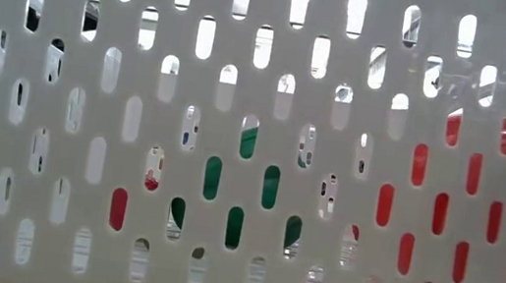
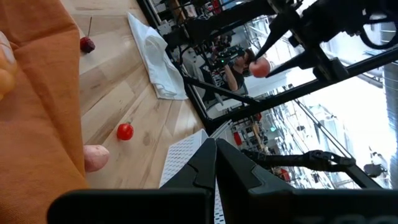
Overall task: Pick and placing Produce into tupperware
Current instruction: Put the right peach into the white bin, then put the top red cherry into the white bin
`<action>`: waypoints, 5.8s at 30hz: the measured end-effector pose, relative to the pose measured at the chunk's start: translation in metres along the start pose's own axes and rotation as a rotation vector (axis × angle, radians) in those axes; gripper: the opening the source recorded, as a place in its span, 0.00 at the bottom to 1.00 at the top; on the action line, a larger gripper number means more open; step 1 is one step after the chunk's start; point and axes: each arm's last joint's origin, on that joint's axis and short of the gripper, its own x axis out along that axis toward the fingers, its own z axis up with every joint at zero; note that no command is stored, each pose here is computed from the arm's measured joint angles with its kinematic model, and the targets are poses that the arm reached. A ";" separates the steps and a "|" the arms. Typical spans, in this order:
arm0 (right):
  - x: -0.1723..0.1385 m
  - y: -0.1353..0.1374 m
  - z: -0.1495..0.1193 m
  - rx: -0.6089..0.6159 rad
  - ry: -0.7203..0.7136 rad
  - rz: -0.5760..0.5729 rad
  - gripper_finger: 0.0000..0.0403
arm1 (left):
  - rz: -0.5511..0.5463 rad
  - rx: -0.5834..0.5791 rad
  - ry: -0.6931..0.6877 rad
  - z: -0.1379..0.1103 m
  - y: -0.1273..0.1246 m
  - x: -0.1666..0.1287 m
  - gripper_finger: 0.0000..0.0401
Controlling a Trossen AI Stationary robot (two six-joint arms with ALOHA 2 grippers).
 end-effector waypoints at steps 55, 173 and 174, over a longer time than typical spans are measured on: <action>0.137 0.108 -0.027 0.827 -0.006 -0.019 0.35 | 0.000 0.000 0.000 0.000 0.000 0.000 0.00; -0.008 0.039 -0.011 0.243 -0.179 -0.234 0.46 | 0.000 0.000 0.000 0.000 0.000 0.000 0.00; -0.014 0.038 -0.013 0.212 -0.187 -0.227 0.46 | 0.000 0.000 0.000 0.000 0.000 0.000 0.00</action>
